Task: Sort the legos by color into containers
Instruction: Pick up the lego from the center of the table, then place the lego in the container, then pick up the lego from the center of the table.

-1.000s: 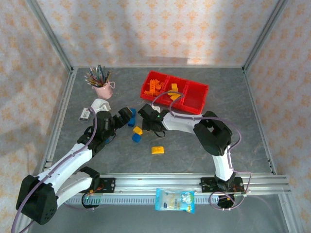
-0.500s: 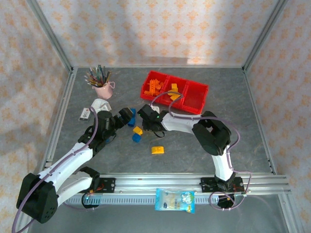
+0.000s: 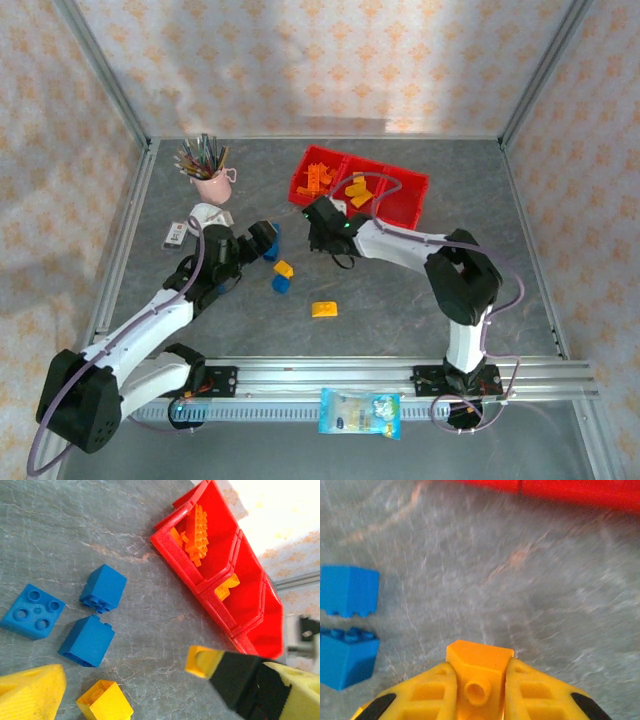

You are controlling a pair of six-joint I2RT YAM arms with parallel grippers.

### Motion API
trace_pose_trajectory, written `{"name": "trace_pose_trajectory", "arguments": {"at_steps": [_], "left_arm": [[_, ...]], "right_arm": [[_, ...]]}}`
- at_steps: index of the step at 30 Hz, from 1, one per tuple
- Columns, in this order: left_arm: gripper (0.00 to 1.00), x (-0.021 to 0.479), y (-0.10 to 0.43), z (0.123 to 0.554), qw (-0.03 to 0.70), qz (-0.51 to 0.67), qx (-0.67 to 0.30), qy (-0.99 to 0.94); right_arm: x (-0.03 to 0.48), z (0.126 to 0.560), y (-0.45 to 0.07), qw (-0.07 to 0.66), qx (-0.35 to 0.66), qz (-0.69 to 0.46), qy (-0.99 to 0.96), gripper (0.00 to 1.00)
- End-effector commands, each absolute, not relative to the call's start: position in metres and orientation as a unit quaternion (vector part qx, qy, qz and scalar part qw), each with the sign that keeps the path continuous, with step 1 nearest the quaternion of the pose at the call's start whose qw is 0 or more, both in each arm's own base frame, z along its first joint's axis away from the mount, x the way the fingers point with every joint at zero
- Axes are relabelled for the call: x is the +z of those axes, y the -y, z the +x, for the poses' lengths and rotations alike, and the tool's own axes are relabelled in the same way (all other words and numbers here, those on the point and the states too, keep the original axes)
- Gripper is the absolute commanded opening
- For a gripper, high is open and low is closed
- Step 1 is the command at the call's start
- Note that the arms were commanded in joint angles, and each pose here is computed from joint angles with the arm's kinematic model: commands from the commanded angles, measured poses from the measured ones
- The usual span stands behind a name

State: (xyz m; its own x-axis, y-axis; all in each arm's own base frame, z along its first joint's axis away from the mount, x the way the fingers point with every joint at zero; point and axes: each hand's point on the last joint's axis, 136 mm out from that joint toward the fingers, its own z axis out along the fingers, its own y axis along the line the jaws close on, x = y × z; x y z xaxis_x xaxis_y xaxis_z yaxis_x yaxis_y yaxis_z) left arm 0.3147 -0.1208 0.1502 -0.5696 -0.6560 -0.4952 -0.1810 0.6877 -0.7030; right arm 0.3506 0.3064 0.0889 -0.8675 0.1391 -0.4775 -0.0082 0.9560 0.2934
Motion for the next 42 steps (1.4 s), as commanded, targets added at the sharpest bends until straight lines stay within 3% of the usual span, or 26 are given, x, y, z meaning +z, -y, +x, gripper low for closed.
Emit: {"name": "trace_pose_trajectory", "arguments": {"at_steps": [1,13,23,26,31,42], "left_arm": [[0.99,0.169,0.136,0.325,0.398,-0.223,-0.33,-0.826],[0.99,0.176,0.174,0.347,0.387,-0.183,-0.344,-0.836],[0.99,0.182,0.181,0.365,0.394,-0.186,-0.349,-0.83],[0.99,0.182,0.183,0.368,0.393,-0.183,-0.348,-0.831],[0.99,0.185,0.183,0.369,0.396,-0.179,-0.345,-0.832],[0.99,0.188,0.172,0.361,0.407,-0.182,-0.334,-0.831]], "right_arm": [[0.12,0.363,-0.285,0.285,0.136,0.038,-0.948,0.2],[0.156,0.445,-0.216,0.353,0.095,0.087,-0.927,0.21],[0.132,0.527,-0.204,0.366,0.038,0.088,-0.926,0.21],[0.128,0.543,-0.205,0.37,0.025,0.084,-0.925,0.31],[0.152,0.548,-0.205,0.396,0.031,0.08,-0.914,0.46],[0.176,0.491,-0.213,0.399,0.047,0.05,-0.915,0.53]]}}
